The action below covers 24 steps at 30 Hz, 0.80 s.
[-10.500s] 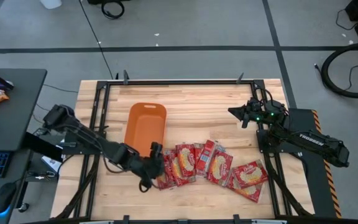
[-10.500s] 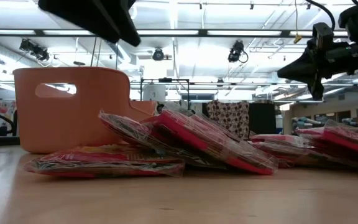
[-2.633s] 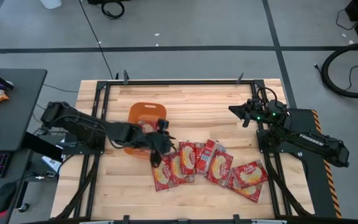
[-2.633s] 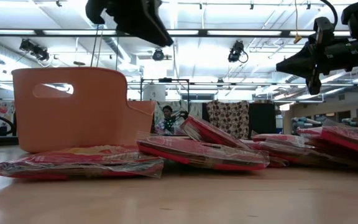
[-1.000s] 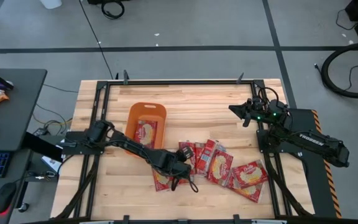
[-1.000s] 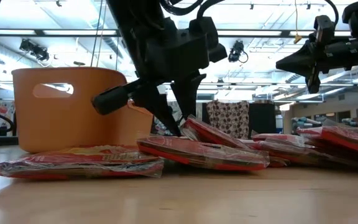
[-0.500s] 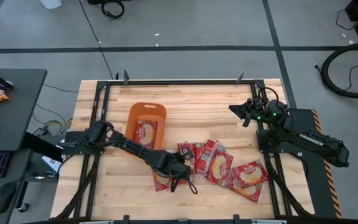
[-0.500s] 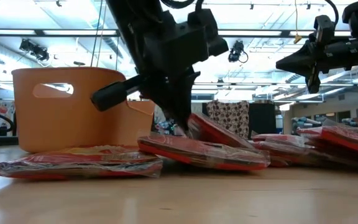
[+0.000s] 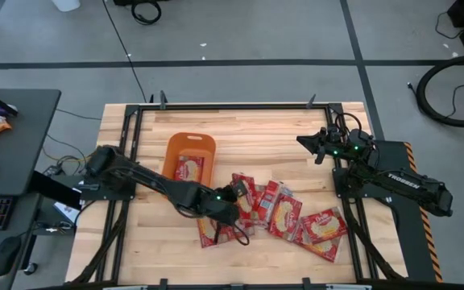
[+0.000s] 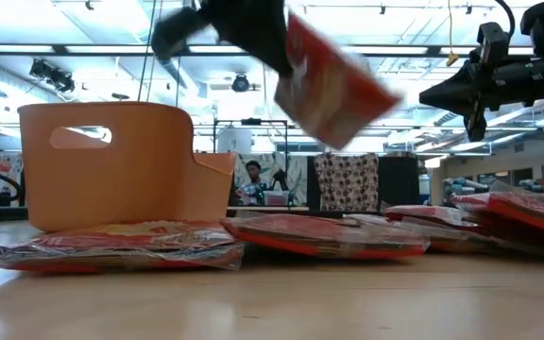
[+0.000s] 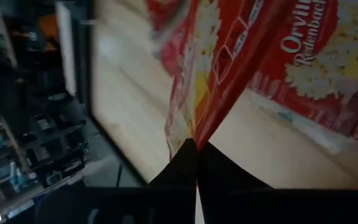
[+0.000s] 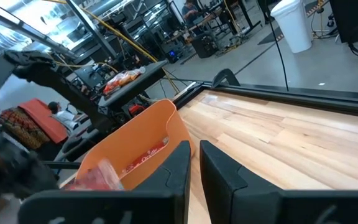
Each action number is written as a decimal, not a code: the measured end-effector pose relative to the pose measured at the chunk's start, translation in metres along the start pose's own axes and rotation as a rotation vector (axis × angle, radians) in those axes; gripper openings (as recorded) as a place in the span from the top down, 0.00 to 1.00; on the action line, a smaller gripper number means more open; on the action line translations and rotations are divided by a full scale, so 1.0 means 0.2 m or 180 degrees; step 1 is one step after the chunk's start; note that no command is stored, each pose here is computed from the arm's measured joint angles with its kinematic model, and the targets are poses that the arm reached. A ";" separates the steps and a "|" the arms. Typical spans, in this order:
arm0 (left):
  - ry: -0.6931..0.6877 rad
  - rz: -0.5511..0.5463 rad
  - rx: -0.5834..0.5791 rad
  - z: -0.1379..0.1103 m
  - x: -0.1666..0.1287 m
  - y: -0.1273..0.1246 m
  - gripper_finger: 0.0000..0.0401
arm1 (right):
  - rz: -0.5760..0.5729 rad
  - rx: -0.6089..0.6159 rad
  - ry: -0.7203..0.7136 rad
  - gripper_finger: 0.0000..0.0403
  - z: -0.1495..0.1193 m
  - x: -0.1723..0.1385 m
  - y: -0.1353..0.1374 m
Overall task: Sort popcorn bags into baskets
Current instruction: Put the red popcorn bag into the orange bin
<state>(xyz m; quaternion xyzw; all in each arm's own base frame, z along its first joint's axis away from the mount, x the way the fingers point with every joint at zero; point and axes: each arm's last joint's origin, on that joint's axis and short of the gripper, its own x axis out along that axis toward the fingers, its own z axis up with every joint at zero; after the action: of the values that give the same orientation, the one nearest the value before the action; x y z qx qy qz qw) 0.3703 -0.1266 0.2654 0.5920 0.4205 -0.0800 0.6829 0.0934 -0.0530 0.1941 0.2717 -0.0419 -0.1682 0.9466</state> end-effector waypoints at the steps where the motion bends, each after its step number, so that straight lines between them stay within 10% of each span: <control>1: -0.0007 0.0016 -0.0014 -0.02 -0.04 0.02 1.00 | 0.0001 0.0001 -0.0002 0.90 0.00 0.00 0.00; 9: 0.0246 -0.0098 -0.0239 -0.23 -0.23 0.07 1.00 | 0.0000 0.0001 -0.0001 0.90 0.00 0.00 0.00; 24: 0.1094 -0.0166 0.0175 -0.64 -0.18 -0.26 1.00 | -0.0001 0.0001 -0.0001 0.90 0.00 0.00 0.00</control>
<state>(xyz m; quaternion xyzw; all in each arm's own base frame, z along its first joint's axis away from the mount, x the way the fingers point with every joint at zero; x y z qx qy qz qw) 0.2549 -0.0427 0.2584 0.6043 0.5439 -0.0068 0.5822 0.0934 -0.0530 0.1941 0.2718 -0.0421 -0.1684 0.9466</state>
